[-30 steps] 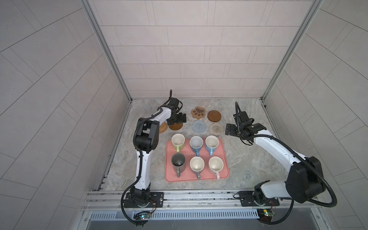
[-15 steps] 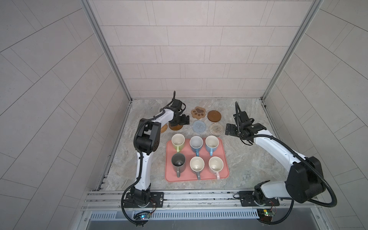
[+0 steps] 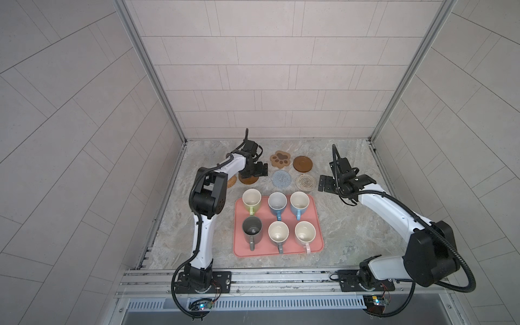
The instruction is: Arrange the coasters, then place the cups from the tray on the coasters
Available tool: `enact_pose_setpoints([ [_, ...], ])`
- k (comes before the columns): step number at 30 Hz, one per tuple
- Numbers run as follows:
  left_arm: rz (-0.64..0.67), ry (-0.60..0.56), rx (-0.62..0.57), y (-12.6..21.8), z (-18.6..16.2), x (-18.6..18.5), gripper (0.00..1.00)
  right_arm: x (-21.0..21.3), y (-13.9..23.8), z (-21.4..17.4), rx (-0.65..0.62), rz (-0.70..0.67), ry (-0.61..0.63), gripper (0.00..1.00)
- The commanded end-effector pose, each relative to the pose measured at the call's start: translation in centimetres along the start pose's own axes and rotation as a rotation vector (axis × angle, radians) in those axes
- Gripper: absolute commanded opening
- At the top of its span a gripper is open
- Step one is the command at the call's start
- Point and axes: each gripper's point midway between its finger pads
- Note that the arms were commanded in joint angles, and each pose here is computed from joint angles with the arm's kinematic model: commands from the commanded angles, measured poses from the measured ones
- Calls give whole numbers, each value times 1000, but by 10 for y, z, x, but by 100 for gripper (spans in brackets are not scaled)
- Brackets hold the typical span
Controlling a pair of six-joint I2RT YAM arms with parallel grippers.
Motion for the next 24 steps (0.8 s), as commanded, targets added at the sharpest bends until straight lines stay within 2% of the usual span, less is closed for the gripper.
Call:
enact_pose_setpoints([
  [1,58,8,115,-18,-35,15,100,-4,-1,-7,11,-26,-1,100],
  [8,51,21,125,-10,-53,14,100,-4,-3,-6,14,-28,1,100],
  [24,19,26,115,-7,-49,5,100,-4,-3,-5,15,-34,2,100],
])
Point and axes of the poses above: each gripper's point midway between its finger pads, its own y axis back along the fingers, its own x axis along the line the jaws close on, z = x × y, and after that the axes turned 7 degrees about y, right-handed
